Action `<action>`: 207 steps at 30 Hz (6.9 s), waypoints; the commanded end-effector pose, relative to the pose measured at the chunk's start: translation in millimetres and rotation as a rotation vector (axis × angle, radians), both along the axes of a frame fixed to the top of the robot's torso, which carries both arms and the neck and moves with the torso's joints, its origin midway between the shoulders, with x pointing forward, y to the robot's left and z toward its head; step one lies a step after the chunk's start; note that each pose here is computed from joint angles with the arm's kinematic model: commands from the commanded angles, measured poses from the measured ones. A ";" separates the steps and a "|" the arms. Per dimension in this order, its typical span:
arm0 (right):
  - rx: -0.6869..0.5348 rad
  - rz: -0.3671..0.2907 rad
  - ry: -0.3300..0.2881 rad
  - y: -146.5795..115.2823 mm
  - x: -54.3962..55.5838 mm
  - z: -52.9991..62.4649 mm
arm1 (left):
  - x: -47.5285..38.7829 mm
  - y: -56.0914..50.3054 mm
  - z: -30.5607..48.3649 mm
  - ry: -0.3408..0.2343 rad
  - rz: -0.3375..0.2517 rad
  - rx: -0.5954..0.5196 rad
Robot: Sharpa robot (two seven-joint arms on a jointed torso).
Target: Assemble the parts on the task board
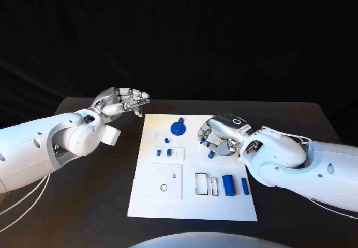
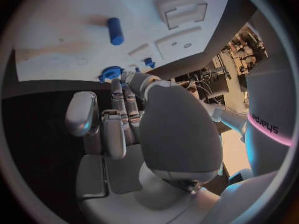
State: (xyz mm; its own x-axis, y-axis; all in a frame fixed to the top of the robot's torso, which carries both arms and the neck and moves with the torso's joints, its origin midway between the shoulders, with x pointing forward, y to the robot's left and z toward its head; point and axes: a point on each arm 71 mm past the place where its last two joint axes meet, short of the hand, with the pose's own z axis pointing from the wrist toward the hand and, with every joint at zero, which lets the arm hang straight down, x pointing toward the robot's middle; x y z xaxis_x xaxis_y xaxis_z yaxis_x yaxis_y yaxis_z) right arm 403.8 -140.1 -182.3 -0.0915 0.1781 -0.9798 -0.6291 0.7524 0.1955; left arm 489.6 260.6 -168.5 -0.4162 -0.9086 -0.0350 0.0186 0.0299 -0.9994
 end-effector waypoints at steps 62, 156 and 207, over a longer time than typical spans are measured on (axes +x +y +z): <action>-0.036 0.180 0.162 70.8 -38.5 -60.3 | 1.3 -15.7 -2.2 0.013 -0.052 -0.014; -0.174 -0.062 0.222 -38.8 -4.5 -26.8 | 0.5 -13.9 -8.1 0.037 -0.067 -0.006; -0.009 -0.058 0.106 -20.7 -10.9 -7.5 | 1.4 -13.0 -9.5 0.049 -0.078 -0.003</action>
State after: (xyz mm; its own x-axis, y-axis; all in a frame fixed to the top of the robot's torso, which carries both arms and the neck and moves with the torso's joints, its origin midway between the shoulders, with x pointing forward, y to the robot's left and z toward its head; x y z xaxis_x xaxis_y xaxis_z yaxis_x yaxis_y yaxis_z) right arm 394.5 -162.9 -194.8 -0.2121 0.1419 -0.9669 -0.5434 0.8052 0.2374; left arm 491.6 250.5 -178.7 -0.4659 -0.8847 -0.0187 -0.0297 0.0368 -0.9989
